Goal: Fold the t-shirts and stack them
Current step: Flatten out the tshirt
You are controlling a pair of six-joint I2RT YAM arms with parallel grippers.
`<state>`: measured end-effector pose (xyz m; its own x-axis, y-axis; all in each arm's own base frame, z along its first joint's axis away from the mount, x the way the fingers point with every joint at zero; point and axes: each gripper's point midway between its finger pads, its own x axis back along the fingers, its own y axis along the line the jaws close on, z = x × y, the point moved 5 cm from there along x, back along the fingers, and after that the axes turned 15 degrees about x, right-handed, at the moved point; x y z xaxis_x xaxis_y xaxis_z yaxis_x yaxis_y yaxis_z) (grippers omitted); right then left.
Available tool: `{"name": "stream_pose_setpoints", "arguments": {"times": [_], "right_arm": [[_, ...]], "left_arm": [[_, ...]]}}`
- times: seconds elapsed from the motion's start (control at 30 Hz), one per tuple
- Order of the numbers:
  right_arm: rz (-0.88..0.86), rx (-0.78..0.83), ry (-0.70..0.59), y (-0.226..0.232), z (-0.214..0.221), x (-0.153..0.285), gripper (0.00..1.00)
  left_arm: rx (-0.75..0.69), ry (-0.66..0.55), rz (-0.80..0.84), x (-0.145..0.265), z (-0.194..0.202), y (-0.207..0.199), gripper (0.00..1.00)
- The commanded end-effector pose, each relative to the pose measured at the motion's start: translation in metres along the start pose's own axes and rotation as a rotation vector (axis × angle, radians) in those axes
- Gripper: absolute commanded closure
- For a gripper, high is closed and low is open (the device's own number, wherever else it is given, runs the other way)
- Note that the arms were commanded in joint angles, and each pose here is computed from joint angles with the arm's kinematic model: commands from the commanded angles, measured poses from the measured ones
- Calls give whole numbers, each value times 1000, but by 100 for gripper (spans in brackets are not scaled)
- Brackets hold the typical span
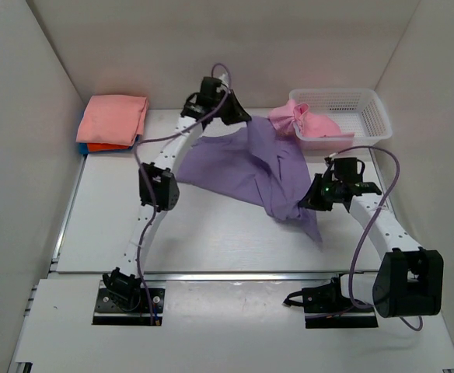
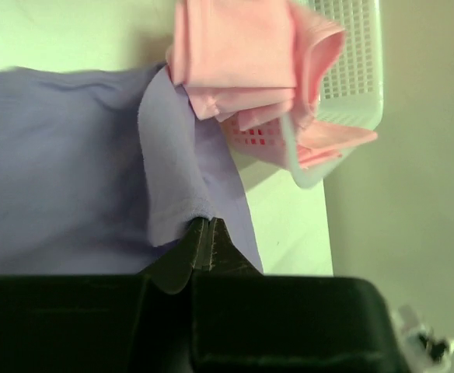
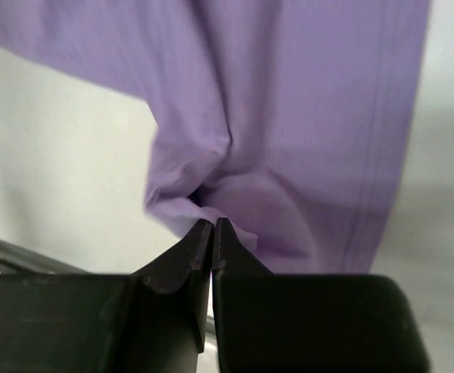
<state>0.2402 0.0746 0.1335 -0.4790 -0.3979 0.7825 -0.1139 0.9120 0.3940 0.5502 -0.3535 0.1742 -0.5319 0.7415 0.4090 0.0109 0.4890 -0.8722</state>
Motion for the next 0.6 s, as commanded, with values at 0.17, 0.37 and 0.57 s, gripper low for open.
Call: {"name": "stream_pose_setpoints", "arguments": {"times": [0.17,0.37,0.57], "right_arm": [[91,146,8,10,-22,25,100],[113,135,24,6,-6,32,73],[181,23,58,-4,9,40,65]], "left_arm": [[-379,-189,-203,258,-19,-131,100],[-359,-53,-413,313,50,-56,100],[-42,-273,-54,383,118,32,100]]}}
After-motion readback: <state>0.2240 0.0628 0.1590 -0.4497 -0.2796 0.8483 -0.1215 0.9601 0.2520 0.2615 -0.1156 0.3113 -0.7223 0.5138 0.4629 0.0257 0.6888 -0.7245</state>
